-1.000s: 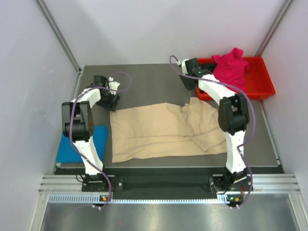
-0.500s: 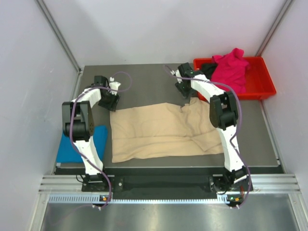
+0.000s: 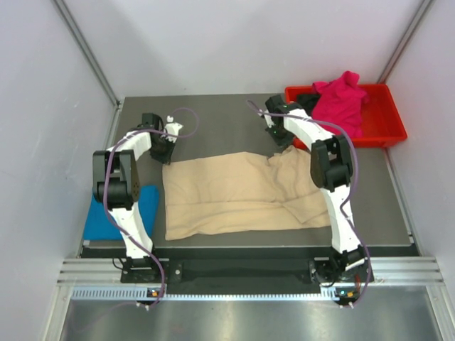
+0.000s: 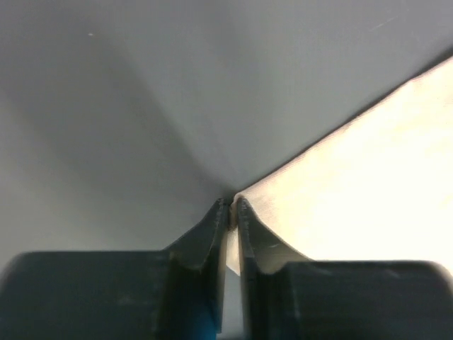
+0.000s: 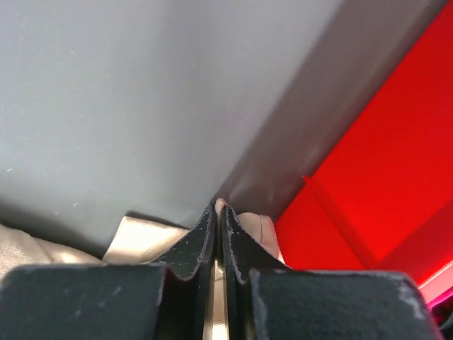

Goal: Fold and stack the t-shirts
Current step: Fold the tshirt

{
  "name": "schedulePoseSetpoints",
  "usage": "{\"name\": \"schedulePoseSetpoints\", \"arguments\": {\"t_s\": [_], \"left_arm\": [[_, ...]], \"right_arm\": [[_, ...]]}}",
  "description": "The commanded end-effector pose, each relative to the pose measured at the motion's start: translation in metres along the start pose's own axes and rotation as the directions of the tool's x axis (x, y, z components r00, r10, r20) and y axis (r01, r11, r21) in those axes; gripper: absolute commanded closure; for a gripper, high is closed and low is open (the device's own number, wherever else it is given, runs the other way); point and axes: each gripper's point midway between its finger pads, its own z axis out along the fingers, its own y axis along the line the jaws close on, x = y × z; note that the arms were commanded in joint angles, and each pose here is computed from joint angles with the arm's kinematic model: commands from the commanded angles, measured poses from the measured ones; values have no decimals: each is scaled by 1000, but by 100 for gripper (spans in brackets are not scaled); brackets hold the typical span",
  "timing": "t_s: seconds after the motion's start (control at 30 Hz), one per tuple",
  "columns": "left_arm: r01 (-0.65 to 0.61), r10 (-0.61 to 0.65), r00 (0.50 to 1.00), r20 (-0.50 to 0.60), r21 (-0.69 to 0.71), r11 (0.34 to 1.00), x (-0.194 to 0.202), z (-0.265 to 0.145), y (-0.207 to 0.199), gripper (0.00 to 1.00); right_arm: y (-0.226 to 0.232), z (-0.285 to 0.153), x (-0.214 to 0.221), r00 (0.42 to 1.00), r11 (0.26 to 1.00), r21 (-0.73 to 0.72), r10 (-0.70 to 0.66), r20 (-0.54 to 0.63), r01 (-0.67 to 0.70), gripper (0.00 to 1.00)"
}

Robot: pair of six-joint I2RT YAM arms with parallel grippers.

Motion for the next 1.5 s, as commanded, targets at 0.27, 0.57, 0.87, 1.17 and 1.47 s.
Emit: {"name": "schedulePoseSetpoints", "arguments": {"t_s": [0.27,0.57,0.87,1.17,1.47], "left_arm": [[-25,26,998,-49,13,1000,17,3,-8,100],[-66,66,998,20,-8,998,8,-33,-14,100],[-117,120,991,60,-55,992,20,-77,-25,100],[-208,200,978,66,163,964,72,-94,-91,100],[-240,253,967,-11,276,931,120,-92,-127,100]], "right_arm": [[-16,-91,-30,960,991,-7,128,249,-130,100],[-18,-149,-11,872,965,-47,253,420,-258,100],[-40,-178,65,772,894,-5,391,501,-449,100],[-18,-158,142,641,796,-98,547,538,-597,99],[7,-115,232,489,561,-122,793,364,-819,70]]}}
